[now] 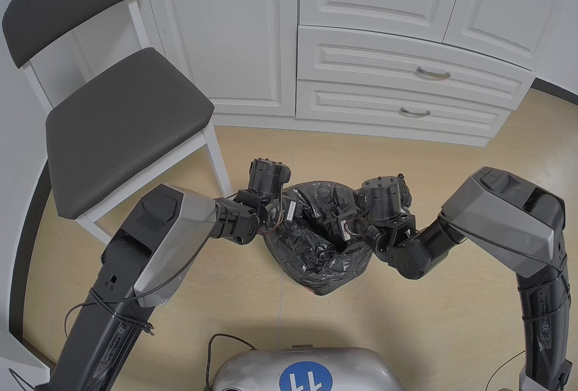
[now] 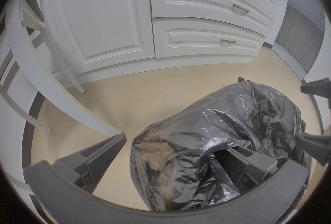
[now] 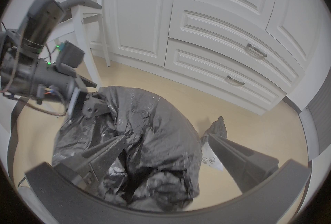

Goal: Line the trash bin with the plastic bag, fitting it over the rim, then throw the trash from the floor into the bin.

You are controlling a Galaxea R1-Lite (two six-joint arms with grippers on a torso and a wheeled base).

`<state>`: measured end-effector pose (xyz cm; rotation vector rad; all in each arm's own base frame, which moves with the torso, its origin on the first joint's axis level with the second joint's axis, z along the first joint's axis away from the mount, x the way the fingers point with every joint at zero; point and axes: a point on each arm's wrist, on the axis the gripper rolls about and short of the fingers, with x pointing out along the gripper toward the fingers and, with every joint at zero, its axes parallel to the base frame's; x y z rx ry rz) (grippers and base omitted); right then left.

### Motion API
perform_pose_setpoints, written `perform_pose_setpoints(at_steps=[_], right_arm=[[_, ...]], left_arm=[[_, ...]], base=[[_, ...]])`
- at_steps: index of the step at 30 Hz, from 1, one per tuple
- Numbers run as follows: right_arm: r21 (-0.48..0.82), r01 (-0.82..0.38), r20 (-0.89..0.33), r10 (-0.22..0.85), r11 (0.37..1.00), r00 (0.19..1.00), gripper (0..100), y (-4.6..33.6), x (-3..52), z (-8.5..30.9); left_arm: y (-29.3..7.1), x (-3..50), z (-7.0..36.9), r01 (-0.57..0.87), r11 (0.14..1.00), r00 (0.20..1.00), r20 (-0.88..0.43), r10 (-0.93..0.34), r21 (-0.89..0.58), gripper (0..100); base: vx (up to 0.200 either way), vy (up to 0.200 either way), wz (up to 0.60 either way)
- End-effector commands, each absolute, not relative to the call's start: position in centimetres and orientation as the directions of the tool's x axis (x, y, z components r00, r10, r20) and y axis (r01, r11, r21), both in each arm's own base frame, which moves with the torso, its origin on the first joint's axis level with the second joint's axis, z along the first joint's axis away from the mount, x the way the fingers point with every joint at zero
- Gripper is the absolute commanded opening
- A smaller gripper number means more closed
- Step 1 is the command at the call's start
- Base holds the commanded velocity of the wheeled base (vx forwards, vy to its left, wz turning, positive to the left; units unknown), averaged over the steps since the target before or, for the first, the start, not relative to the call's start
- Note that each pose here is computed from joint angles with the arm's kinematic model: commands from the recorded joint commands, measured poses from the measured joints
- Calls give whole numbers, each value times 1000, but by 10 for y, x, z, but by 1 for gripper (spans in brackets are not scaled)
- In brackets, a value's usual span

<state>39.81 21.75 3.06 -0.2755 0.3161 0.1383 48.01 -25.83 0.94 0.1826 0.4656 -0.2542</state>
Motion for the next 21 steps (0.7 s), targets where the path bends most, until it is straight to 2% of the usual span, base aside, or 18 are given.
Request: perform_pose_setpoints(at_steps=[1,14,21], right_arm=[[-275,-151,-343,50,950,938,100,215,439,-18],[-360,-15,-316,-107,933,943,100,177,469,-26],[-340,-19,-307,-92,940,947,100,187,461,-16]], left_arm=[[-265,476,12,294,949,862,-461,-210,117,100],[-259,479,3,289,949,856,-477,-197,128,100],[-252,483,8,267,957,863,-471,-186,111,100]], base=[[0,0,0],[0,0,0],[0,0,0]])
